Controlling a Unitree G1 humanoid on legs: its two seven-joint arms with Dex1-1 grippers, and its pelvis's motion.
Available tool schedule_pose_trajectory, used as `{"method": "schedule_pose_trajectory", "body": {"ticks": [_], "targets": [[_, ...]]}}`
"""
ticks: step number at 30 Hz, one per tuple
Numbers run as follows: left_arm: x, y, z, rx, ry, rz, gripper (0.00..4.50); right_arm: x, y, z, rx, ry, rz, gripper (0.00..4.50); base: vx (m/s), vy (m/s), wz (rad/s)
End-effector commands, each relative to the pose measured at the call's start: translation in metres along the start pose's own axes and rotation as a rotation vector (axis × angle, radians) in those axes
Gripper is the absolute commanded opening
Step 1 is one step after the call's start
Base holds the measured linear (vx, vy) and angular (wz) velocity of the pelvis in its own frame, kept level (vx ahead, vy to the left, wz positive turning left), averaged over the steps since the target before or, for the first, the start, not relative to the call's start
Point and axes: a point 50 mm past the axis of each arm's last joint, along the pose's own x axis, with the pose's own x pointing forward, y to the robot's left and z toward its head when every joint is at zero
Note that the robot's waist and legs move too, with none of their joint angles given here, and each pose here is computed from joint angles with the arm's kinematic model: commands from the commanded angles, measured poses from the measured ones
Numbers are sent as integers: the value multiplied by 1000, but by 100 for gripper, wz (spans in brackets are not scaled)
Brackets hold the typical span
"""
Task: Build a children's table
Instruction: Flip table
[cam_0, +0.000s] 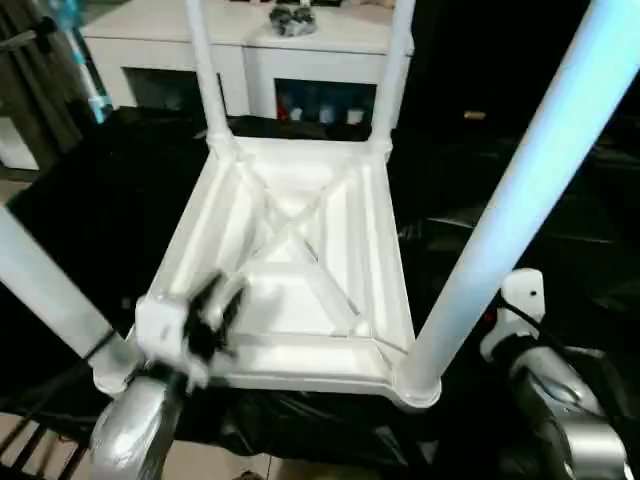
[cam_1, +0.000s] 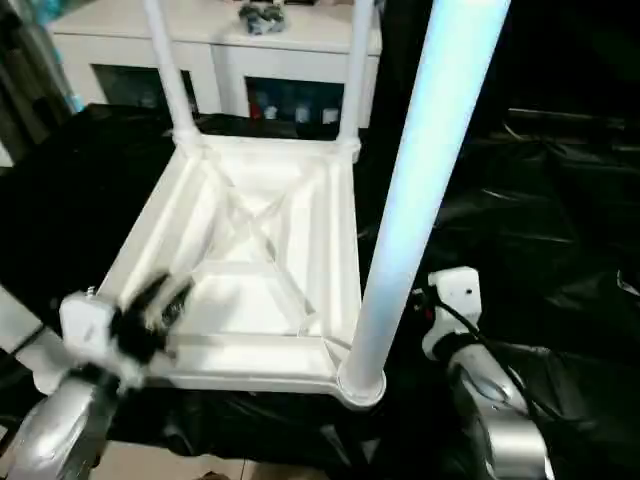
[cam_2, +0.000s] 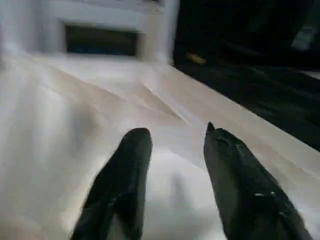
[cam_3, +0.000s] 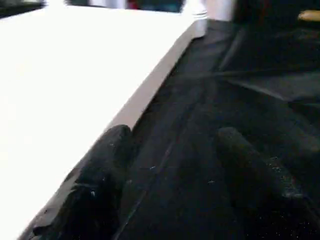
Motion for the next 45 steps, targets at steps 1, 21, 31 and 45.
{"method": "schedule_pose_trajectory", "body": {"ticks": [1,21,31,45], "targets": [[-18,-3,1,-84,90,-176,221,-10,-7,7,9,-19,81,323,0,0,0],[-145,67,37,-64,412,-73,381,-44,-3,16,-19,43,594,450,0,0,0],[-137,94,58,104,292,96,429,-57,-5,8,-39,95,629,450,0,0,0],[-128,106,55,77,209,161,440,-68,-5,8,-50,124,647,450,0,0,0]]}}
